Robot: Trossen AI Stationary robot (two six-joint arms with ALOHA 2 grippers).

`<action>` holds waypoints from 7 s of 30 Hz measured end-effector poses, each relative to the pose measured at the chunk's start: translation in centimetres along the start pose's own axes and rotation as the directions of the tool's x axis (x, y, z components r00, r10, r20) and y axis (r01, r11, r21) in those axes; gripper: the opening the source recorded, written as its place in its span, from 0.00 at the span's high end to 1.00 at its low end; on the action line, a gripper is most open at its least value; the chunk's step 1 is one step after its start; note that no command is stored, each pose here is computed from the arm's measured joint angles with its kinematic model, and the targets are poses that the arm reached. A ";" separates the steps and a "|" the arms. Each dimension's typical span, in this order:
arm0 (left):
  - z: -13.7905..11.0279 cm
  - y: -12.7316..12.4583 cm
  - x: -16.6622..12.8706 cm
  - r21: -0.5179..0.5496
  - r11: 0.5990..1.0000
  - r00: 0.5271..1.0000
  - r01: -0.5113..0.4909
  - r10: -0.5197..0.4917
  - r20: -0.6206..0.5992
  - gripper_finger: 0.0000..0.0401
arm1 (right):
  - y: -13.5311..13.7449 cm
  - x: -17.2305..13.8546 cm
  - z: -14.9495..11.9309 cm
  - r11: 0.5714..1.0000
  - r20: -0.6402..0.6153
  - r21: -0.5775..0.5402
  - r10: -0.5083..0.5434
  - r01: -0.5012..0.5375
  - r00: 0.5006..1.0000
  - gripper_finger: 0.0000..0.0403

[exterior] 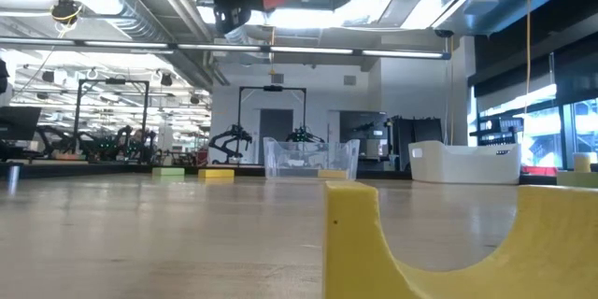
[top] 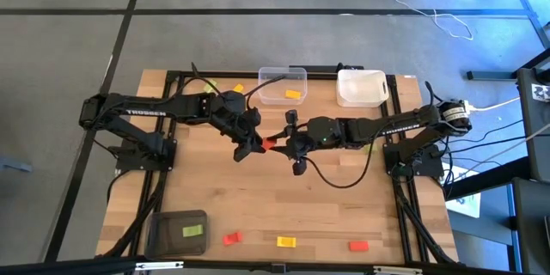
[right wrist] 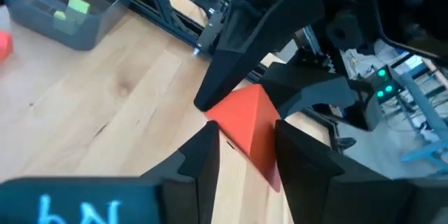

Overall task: Sort & place blocks by color
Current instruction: Put the top left orange block into the white bin

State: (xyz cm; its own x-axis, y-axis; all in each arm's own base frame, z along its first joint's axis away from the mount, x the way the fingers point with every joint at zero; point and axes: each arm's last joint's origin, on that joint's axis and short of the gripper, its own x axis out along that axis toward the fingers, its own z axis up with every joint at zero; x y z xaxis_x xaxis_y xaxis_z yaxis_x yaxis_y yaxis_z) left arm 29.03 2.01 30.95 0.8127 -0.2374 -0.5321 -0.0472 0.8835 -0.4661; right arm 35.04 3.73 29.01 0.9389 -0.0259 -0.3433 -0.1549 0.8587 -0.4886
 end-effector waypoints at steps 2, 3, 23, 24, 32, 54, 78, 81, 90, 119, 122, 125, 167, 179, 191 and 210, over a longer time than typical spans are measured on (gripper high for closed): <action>0.0 0.1 0.0 0.018 1.000 1.000 -0.017 0.017 0.001 0.70 | 0.0 0.0 0.0 0.999 -0.001 0.043 -0.002 0.002 1.000 0.68; 0.0 0.1 0.0 0.026 0.999 1.000 -0.029 0.029 0.003 0.70 | -0.1 0.0 0.0 0.998 0.003 0.069 -0.005 0.004 1.000 0.68; -1.4 0.4 0.1 0.151 0.978 0.983 -0.144 0.159 -0.090 0.70 | -0.8 -0.3 -0.6 0.835 -0.048 0.550 -0.003 0.029 0.999 0.68; -1.4 0.5 0.1 0.150 0.978 0.983 -0.144 0.159 -0.092 0.70 | -0.9 -0.3 -0.8 0.809 -0.061 0.587 -0.001 0.037 0.998 0.68; -1.4 0.5 0.1 0.153 0.978 0.983 -0.144 0.159 -0.094 0.70 | -1.5 -0.3 -2.2 0.685 -0.148 0.725 0.048 0.076 0.988 0.68; -1.7 -0.3 0.4 0.257 0.944 0.970 -0.206 0.231 -0.070 0.70 | -1.9 -0.2 -2.1 0.770 -0.107 0.638 0.064 0.019 0.992 0.48; -1.0 -1.3 0.7 0.303 0.923 0.972 -0.235 0.230 0.052 0.70 | -2.0 -0.2 -1.7 0.830 -0.055 0.558 0.063 -0.021 0.996 0.47; -1.0 -1.3 0.7 0.307 0.922 0.972 -0.236 0.231 0.052 0.70 | -2.0 -0.2 -1.7 0.830 -0.053 0.558 0.061 -0.022 0.997 0.47; -0.9 -1.4 0.7 0.311 0.921 0.972 -0.233 0.226 0.061 0.70 | -1.7 0.6 -2.1 0.828 -0.064 0.560 0.068 -0.020 0.996 0.47; -1.5 -1.5 0.7 0.313 0.919 0.969 -0.240 0.246 0.019 0.70 | -1.5 1.7 -2.2 0.838 -0.018 0.544 0.052 -0.034 0.998 0.50; -1.5 -1.5 0.7 0.312 0.919 0.969 -0.240 0.247 0.020 0.70 | -1.5 1.7 -2.2 0.827 -0.012 0.561 0.063 -0.045 0.998 0.56; -1.5 -1.5 0.7 0.312 0.919 0.968 -0.242 0.248 0.020 0.70 | -1.5 1.7 -2.2 0.814 -0.010 0.578 0.067 -0.049 0.998 0.65; -1.2 -1.4 0.7 0.237 0.942 0.972 -0.236 0.235 0.034 0.67 | -1.7 1.0 -1.8 0.809 0.010 0.582 0.094 -0.083 0.995 0.67; -1.0 -1.5 0.7 0.272 0.934 0.972 -0.233 0.226 0.056 0.66 | -1.9 0.0 -1.4 0.808 -0.002 0.584 0.101 -0.080 0.995 0.67; -1.0 -1.2 0.6 0.322 0.892 0.948 -0.316 0.309 0.075 0.66 | -2.1 -0.3 -1.4 0.810 -0.011 0.581 0.096 -0.071 0.995 0.67; -2.4 -0.4 0.4 0.314 0.862 0.903 -0.397 0.428 -0.033 0.67 | -2.0 -0.5 -1.2 0.808 -0.039 0.586 0.107 -0.064 0.994 0.67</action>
State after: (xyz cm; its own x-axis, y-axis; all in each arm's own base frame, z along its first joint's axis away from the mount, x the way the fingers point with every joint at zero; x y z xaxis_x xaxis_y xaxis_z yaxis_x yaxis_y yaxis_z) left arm 27.98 0.60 29.22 0.6945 0.1508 -0.7036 -0.1811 0.9830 0.0319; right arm 34.49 1.37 29.18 0.9043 0.0461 -0.4245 -0.0053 0.9953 0.0968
